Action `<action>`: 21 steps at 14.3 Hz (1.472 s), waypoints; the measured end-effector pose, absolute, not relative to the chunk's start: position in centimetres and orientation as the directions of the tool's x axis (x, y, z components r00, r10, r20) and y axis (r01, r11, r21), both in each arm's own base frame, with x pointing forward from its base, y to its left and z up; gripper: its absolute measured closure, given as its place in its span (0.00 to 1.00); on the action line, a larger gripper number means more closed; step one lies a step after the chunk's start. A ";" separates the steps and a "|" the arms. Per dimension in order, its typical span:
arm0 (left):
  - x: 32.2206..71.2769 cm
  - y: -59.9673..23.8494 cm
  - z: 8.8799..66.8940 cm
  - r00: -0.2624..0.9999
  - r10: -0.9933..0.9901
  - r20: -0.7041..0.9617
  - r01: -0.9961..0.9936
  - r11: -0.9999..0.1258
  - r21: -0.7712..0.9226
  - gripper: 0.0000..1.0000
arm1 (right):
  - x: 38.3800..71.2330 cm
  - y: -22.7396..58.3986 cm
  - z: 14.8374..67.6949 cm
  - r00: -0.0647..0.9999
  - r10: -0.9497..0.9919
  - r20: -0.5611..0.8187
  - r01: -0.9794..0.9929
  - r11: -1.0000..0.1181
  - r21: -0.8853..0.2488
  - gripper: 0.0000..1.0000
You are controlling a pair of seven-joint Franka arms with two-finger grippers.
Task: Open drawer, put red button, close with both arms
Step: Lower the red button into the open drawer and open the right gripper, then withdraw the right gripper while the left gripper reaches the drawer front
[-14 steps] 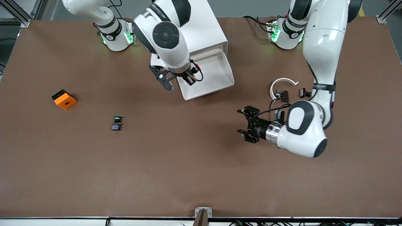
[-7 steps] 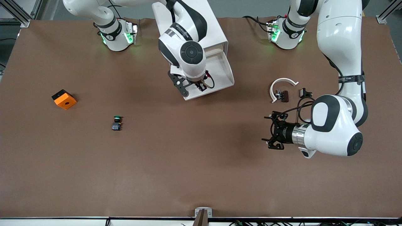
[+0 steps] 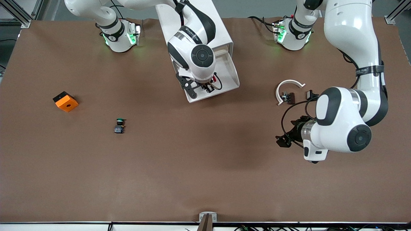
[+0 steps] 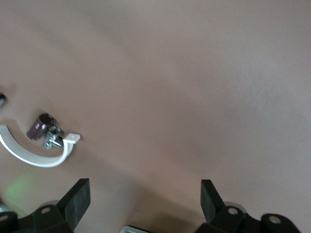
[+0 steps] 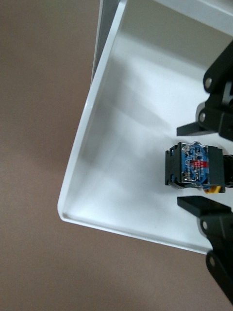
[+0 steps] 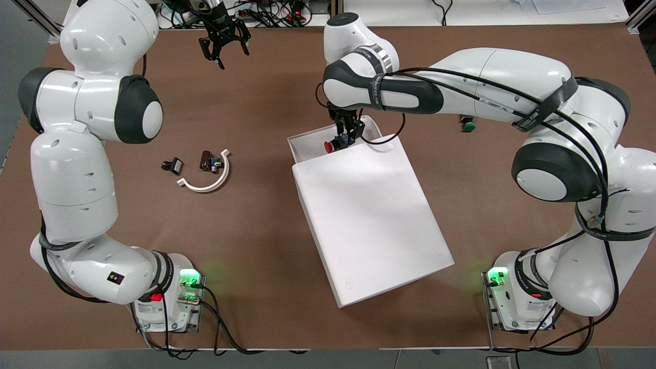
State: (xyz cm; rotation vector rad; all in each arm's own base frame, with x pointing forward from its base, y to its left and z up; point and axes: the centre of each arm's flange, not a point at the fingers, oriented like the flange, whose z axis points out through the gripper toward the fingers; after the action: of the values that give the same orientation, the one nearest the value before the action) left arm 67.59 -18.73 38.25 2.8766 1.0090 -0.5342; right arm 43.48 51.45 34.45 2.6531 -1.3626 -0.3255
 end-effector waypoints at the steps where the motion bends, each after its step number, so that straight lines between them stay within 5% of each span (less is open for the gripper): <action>1: 67.3 -19.4 38.7 0.753 0.569 -0.330 0.585 -0.809 -0.061 0.00 | 43.7 51.5 34.9 0.566 -0.815 -0.128 -0.786 -0.580 0.214 0.26; 3: 66.6 -21.2 39.6 0.785 0.526 -0.327 0.543 -0.838 -0.046 0.00 | 44.3 51.7 37.1 0.566 -0.814 -0.132 -0.790 -0.581 0.195 0.02; 4: 66.0 -22.4 40.2 0.797 0.508 -0.326 0.524 -0.851 -0.045 0.00 | 44.7 51.4 39.2 0.566 -0.814 -0.132 -0.790 -0.581 0.195 0.00; 8: 63.6 -26.8 41.0 0.835 0.446 -0.322 0.453 -0.890 -0.056 0.00 | 48.0 45.3 50.4 0.542 -0.828 -0.144 -0.808 -0.560 0.181 0.00; 13: 61.7 -34.0 36.2 0.926 0.338 -0.168 0.338 -0.941 -0.029 0.00 | 50.3 31.7 60.3 0.729 -0.650 -0.212 -0.638 -0.759 0.131 0.00; 21: 53.7 -44.3 26.4 0.974 0.149 -0.174 0.149 -0.989 -0.009 0.00 | 52.4 8.1 59.5 0.949 -0.258 -0.179 -0.275 -0.958 -0.079 0.00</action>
State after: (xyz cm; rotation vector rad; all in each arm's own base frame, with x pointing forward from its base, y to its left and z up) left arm 53.68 -44.34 26.41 3.1170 0.2354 -0.2738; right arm 52.41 8.08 59.48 3.2035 -0.4395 -0.2721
